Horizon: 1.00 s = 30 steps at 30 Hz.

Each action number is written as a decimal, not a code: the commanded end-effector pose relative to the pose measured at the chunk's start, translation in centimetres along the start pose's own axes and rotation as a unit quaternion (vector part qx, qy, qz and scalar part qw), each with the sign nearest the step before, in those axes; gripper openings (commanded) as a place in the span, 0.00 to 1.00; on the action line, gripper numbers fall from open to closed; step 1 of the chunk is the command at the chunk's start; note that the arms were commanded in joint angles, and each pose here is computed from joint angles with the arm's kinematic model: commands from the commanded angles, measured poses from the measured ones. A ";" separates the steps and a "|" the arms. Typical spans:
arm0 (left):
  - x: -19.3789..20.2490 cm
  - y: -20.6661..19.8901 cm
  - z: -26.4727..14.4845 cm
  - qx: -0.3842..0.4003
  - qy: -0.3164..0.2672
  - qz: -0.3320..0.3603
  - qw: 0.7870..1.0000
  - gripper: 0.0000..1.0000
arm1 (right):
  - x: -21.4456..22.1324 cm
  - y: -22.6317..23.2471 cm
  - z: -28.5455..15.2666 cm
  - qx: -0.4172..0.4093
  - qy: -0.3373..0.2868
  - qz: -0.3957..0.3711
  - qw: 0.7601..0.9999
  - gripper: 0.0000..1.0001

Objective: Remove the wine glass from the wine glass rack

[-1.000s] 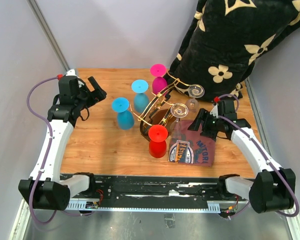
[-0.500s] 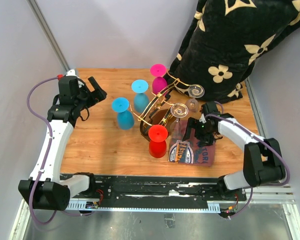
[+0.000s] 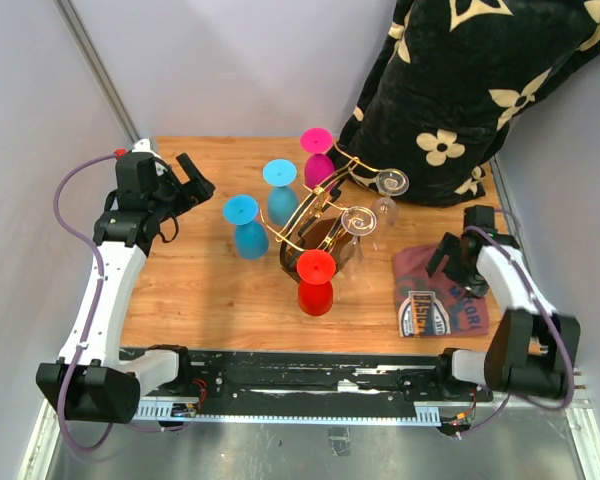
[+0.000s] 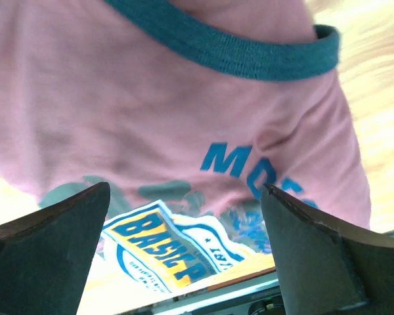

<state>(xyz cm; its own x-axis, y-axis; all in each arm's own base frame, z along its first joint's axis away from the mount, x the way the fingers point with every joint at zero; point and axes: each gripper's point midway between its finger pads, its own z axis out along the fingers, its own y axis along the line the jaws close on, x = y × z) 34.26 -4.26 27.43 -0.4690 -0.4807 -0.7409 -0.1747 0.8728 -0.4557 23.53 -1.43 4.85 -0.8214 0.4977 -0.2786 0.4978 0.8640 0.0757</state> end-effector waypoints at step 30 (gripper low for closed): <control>0.9 -2.0 -1.6 0.049 0.026 -0.018 0.998 1.00 | -2.3 -2.8 2.3 0.058 0.053 -0.015 0.997 0.98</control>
<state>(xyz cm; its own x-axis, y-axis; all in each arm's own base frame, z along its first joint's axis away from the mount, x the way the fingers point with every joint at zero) 33.33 -5.83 27.30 -0.5177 -0.5070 -0.6892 -0.1426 0.8454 -0.5147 21.57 -1.17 2.71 -0.8749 0.4740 -0.0991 0.4697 0.8805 0.0639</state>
